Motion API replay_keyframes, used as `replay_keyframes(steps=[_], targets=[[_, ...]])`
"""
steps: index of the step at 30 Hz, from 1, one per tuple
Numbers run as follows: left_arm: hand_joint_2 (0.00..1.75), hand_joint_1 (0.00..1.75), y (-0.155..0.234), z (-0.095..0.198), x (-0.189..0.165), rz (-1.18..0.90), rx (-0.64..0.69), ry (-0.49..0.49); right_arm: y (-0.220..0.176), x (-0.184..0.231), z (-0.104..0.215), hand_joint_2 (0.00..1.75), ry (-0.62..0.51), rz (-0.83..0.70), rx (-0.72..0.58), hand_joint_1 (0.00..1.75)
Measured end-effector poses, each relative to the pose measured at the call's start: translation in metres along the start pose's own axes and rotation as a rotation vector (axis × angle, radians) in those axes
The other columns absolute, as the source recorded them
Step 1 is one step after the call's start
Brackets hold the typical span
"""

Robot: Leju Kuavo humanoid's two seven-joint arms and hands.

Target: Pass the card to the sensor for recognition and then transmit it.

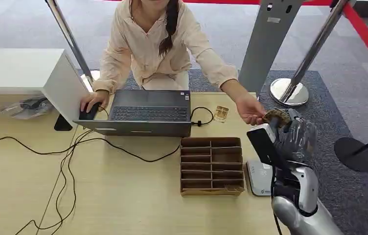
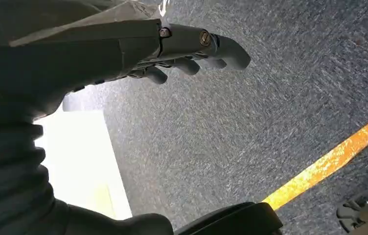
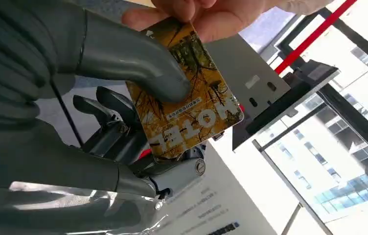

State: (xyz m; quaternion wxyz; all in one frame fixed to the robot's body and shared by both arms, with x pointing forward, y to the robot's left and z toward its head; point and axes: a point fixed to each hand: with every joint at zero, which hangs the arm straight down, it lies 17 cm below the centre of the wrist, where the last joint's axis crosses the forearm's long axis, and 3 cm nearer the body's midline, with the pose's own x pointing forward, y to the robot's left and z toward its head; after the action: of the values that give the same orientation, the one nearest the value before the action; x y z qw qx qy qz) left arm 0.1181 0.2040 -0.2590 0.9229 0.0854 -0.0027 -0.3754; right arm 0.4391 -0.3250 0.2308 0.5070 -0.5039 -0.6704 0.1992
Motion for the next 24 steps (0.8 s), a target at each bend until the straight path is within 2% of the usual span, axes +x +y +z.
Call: replay_keyframes(steps=[10,22,23,24], targets=[[1.75,0.00,0.000,0.000,0.001,-0.024,-0.005,-0.004,0.000,0.033,-0.010,1.75,-0.054,-0.068,-0.028,1.75],[1.75,0.00,0.001,0.000,0.001,-0.036,-0.002,-0.003,0.019,0.072,-0.008,1.75,-0.115,-0.124,-0.016,1.75],[1.75,0.00,0.001,0.000,0.001,-0.036,-0.002,-0.003,0.021,0.073,-0.007,1.75,-0.116,-0.125,-0.013,1.66],[1.75,0.00,0.001,0.000,0.001,-0.037,-0.002,-0.003,0.022,0.075,-0.007,1.75,-0.118,-0.127,-0.011,1.17]])
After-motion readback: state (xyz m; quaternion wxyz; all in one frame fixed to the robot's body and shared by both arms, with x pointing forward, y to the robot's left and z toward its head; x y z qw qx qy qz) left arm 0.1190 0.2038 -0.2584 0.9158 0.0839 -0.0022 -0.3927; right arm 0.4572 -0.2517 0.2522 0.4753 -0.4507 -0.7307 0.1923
